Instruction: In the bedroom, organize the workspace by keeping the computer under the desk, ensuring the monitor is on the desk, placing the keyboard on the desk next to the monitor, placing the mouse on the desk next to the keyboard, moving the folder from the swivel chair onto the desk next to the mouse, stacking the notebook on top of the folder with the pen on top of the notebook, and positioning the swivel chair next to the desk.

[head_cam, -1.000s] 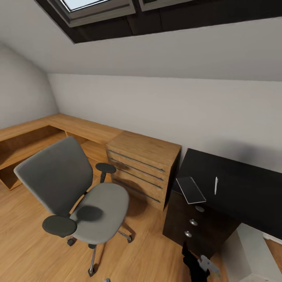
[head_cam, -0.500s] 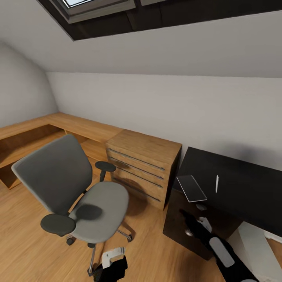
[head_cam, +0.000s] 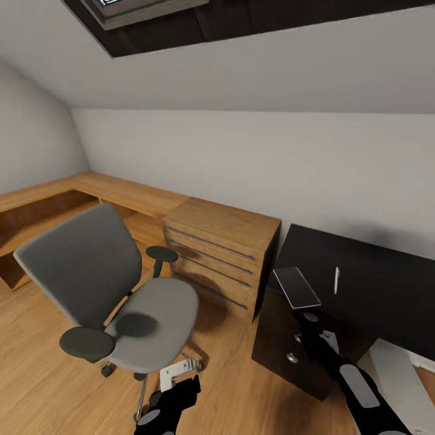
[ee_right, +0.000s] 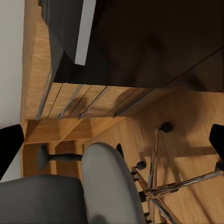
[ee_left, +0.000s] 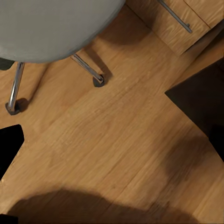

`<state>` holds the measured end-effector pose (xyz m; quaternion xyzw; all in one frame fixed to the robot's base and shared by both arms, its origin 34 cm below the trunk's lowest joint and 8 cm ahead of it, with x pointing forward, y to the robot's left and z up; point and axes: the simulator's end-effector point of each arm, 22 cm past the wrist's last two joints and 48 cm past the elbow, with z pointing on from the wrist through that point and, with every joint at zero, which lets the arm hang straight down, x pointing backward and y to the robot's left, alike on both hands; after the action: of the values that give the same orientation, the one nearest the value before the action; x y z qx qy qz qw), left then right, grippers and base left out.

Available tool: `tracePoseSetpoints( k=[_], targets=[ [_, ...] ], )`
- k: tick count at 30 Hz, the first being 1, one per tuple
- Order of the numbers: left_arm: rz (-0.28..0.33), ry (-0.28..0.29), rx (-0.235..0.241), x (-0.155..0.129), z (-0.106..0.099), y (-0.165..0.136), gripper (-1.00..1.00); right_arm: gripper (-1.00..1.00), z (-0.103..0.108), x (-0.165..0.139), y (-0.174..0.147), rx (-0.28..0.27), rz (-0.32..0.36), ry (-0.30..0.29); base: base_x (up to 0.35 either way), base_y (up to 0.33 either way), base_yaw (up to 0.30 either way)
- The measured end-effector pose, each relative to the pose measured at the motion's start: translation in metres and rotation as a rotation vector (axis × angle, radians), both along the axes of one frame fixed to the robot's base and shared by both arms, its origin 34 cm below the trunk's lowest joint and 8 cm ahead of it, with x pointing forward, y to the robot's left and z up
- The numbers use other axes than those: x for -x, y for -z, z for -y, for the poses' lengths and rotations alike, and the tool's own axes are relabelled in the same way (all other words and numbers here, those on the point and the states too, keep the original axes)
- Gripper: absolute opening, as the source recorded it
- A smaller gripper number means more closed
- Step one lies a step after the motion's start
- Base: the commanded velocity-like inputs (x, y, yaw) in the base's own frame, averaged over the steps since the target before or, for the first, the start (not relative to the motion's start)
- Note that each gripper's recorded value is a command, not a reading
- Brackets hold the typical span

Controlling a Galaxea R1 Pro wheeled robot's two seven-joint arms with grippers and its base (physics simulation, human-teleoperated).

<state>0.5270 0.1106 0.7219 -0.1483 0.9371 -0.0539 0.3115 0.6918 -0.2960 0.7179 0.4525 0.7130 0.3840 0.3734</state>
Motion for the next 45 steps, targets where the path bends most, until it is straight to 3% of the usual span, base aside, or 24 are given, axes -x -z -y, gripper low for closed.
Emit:
tracePoseSetpoints(
  k=[14, 33, 45],
  targets=[
    [0.001, 0.003, -0.009, 0.001, -0.003, 0.023, 1.0, 1.0, 0.001, 0.0, 0.022, 0.004, 0.004, -0.002, 0.0, 0.0, 0.0],
    [-0.002, 0.004, -0.009, 0.001, -0.003, 0.024, 1.0, 1.0, -0.005, -0.01, 0.0, -0.032, 0.059, -0.016, 0.0, 0.0, 0.0],
    [-0.01, 0.004, -0.016, 0.003, -0.004, 0.028, 1.0, 1.0, 0.014, -0.02, -0.013, 0.017, 0.109, 0.064, 0.0, 0.0, 0.0]
  ],
)
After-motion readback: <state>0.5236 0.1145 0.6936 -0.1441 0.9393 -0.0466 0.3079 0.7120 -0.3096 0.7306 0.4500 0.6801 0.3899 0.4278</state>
